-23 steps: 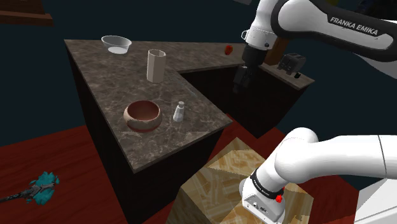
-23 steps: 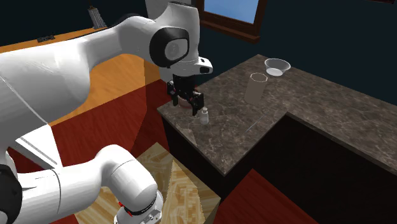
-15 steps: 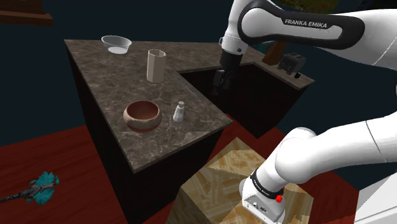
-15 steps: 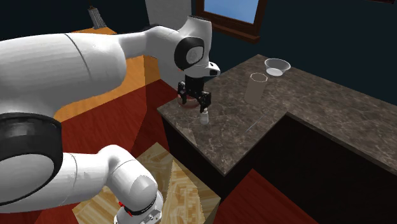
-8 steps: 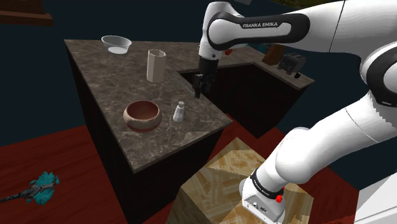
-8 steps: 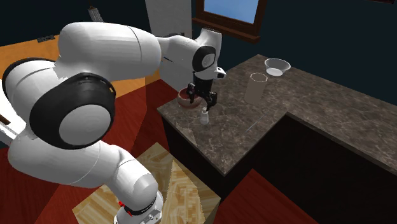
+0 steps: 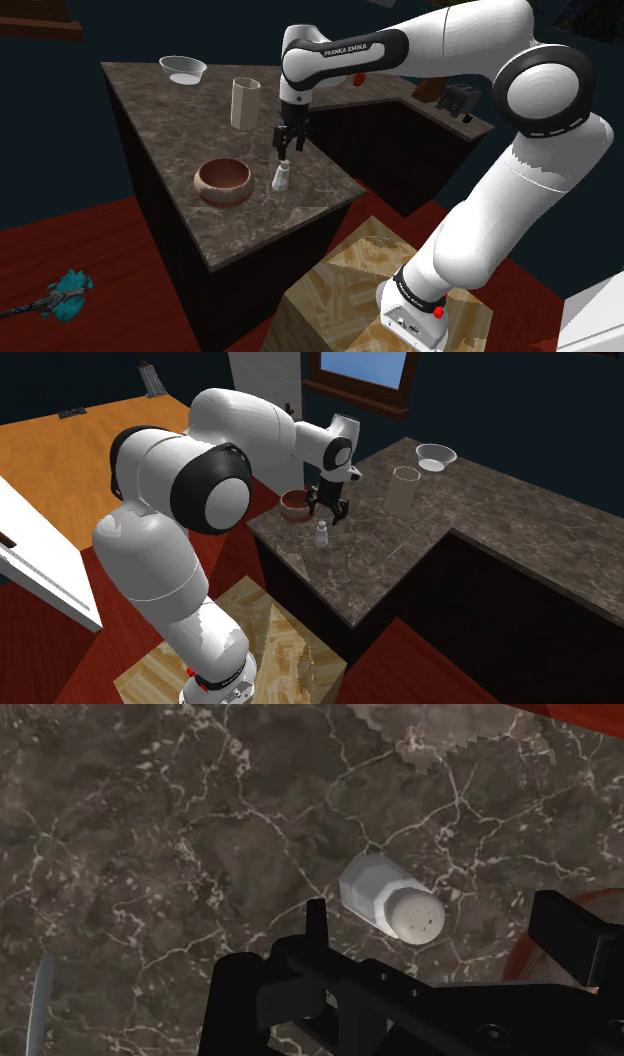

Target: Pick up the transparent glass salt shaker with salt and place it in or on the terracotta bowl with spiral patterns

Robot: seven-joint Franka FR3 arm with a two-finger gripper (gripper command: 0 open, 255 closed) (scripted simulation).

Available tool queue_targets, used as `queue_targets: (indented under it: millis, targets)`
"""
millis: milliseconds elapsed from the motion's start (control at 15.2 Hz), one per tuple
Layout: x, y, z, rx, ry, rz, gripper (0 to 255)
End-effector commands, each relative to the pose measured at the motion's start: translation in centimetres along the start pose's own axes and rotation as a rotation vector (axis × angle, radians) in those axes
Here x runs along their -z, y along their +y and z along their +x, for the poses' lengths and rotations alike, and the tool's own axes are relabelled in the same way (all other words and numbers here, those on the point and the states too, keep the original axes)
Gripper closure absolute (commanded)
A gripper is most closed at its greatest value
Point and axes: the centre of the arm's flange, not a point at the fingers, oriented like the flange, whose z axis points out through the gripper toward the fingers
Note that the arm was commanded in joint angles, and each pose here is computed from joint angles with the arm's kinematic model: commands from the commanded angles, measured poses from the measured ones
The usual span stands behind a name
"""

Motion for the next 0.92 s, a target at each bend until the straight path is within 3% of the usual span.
queue_targets:
  millis: [0, 462, 858]
  targets:
    - [-1.4, 0.0, 1.2, 0.003, -0.006, 0.003, 0]
    - [-4.9, -0.1, 1.2, 0.003, -0.006, 0.003, 0]
    - [-4.9, -0.1, 1.2, 0.003, -0.006, 0.003, 0]
